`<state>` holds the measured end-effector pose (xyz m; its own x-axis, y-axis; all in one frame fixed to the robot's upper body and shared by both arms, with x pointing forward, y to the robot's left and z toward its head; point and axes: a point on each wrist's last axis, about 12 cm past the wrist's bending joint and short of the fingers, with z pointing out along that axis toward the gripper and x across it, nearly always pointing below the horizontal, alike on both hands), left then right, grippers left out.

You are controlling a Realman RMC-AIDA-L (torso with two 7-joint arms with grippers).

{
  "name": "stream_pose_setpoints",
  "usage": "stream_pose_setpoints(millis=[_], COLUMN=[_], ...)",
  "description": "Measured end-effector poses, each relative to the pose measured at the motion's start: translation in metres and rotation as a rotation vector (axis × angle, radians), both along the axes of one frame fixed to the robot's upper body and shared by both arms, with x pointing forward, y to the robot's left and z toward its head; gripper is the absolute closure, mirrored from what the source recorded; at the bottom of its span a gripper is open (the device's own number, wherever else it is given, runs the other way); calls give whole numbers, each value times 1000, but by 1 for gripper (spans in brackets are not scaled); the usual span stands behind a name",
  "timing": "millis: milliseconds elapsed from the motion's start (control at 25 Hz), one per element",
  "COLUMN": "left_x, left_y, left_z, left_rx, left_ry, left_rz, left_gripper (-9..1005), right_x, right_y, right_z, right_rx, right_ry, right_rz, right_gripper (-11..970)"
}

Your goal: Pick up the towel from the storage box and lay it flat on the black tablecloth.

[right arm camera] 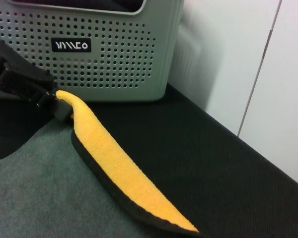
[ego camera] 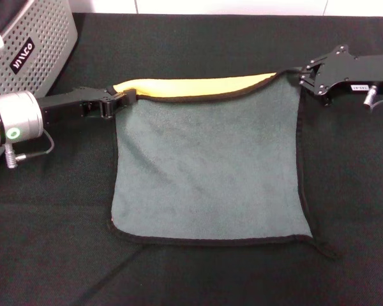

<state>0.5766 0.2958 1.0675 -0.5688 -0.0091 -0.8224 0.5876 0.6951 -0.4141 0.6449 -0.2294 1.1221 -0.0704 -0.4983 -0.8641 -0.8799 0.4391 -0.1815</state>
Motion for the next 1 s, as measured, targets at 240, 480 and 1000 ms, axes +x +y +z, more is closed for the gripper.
stream_pose_setpoints(millis=[240,480,1000], left_x=[0,1,1], left_y=[0,-1,-2], left_z=[-2,-4,-7], left_rx=[9,19,18], left_ry=[-2,0,11], left_rz=[12,22,51], left_gripper=[962,944,873], right_x=[-1,-1,1], right_y=[1,1,6], right_z=[-1,-1,-8], right_rx=[1,1,-9], right_ry=[2,2,-5], right_rz=[1,0,-45], right_gripper=[922,887,790])
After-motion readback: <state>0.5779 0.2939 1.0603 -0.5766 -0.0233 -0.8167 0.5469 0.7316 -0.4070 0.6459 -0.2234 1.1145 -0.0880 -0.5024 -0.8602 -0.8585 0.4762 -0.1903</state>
